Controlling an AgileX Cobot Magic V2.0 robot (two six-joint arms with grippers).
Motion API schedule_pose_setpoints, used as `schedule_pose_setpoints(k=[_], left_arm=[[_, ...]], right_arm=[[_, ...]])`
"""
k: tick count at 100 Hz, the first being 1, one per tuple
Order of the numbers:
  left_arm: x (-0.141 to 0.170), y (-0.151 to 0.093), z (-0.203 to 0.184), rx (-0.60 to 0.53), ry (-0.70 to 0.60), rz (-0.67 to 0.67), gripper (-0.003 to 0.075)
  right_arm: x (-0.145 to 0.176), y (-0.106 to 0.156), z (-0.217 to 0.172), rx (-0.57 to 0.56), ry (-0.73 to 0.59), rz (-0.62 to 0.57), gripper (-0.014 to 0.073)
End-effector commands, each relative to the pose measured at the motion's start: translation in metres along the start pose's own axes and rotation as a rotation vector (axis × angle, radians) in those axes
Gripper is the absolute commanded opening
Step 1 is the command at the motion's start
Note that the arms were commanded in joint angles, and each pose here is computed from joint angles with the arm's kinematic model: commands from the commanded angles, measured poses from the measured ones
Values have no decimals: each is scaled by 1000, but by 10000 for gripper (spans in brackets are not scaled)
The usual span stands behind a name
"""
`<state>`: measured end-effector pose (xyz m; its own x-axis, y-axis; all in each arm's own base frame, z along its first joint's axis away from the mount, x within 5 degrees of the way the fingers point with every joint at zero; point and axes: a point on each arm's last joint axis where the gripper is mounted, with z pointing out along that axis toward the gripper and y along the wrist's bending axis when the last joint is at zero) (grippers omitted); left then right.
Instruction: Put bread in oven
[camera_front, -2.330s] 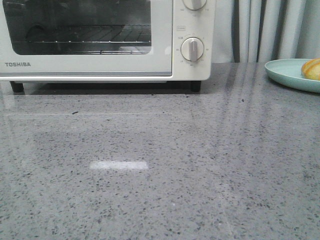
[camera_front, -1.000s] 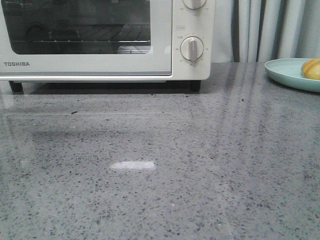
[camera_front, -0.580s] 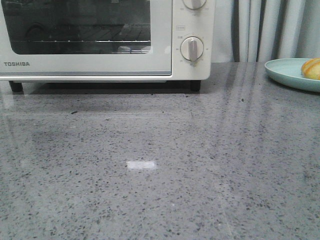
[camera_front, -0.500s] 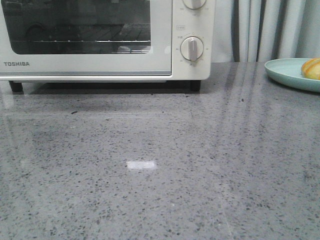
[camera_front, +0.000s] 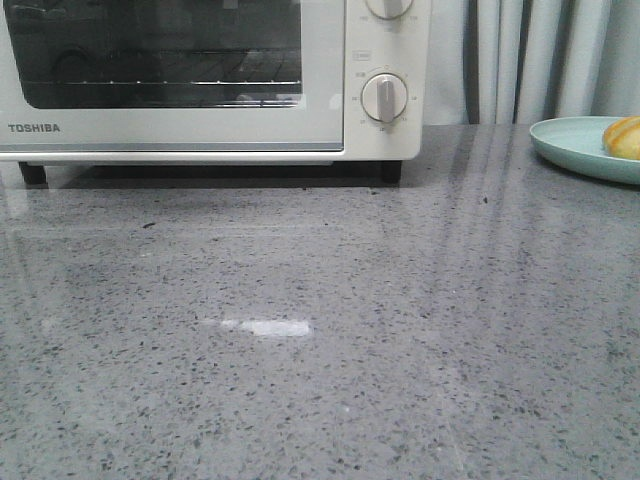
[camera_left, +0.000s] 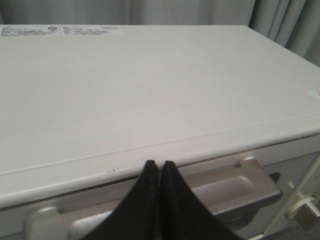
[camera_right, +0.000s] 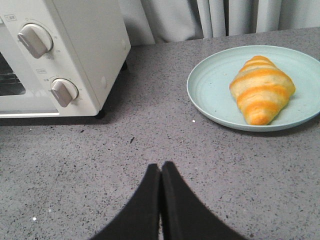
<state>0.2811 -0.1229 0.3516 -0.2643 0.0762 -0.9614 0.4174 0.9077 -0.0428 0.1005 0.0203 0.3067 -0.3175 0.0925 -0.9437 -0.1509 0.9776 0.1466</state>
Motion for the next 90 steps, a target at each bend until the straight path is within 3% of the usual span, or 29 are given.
schedule_pose_setpoints(k=[1, 21, 61, 90], left_arm=[[-5, 6, -3, -2, 11, -11, -21], [8, 12, -5, 25, 151, 37, -22], [38, 7, -43, 40, 203, 54, -22], [81, 6, -49, 52, 331, 40, -22]], right_arm=[[-19, 2, -3, -9, -111, -18, -69], [-19, 2, -3, -9, -111, -18, -69], [-24, 4, -4, -22, -157, -4, -69], [-56, 8, -21, -36, -267, -10, -69]])
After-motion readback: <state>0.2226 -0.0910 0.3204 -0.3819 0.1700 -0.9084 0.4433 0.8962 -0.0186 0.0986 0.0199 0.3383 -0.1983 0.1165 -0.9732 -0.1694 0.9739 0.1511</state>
